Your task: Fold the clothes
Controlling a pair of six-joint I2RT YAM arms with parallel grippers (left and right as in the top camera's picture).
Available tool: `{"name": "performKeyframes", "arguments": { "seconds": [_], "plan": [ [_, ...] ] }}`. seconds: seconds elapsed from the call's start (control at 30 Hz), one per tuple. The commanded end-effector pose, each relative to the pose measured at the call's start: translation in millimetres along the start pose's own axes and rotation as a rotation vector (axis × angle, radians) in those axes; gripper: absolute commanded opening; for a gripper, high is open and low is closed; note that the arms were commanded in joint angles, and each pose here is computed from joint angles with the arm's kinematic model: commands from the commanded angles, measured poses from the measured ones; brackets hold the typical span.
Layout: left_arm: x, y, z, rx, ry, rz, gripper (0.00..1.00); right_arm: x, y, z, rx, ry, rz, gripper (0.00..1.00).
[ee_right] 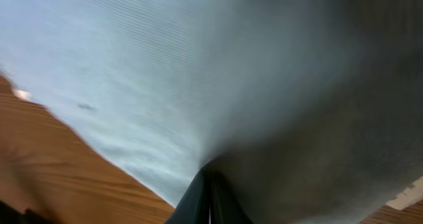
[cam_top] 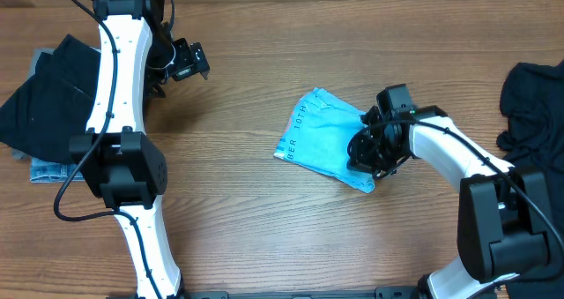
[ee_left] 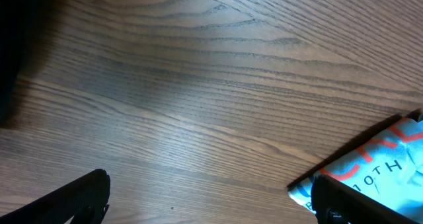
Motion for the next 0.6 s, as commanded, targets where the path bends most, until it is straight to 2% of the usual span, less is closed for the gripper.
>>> {"name": "performKeyframes", "arguments": {
  "seconds": [0.0,0.17,0.3,0.4,0.57],
  "plan": [
    [-3,13,-1,-0.039,-0.010,-0.021,1.00,-16,-14,-10,-0.002,0.003,-0.035,0.04],
    [-3,13,0,-0.039,-0.009,-0.021,1.00,-36,-33,-20,-0.013,-0.057,-0.030,0.04],
    [-3,13,0,-0.039,-0.009,-0.020,1.00,-36,-23,-13,-0.007,-0.091,0.046,0.04],
    [-3,13,0,-0.039,-0.009,-0.020,1.00,-16,7,2,-0.019,-0.013,0.194,0.04],
    [-3,13,0,-0.039,-0.009,-0.021,1.00,8,86,42,-0.204,0.030,0.242,0.04]
  ]
}}
Point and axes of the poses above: each gripper's point midway between its finger pads, its own y axis back along the fingers, its own x axis along the line the jaws close on, z = x × y, the point moved 9 cm from there along y, back along the fingers, and after that the axes turned 5 degrees about -y, right-handed, at the moved point
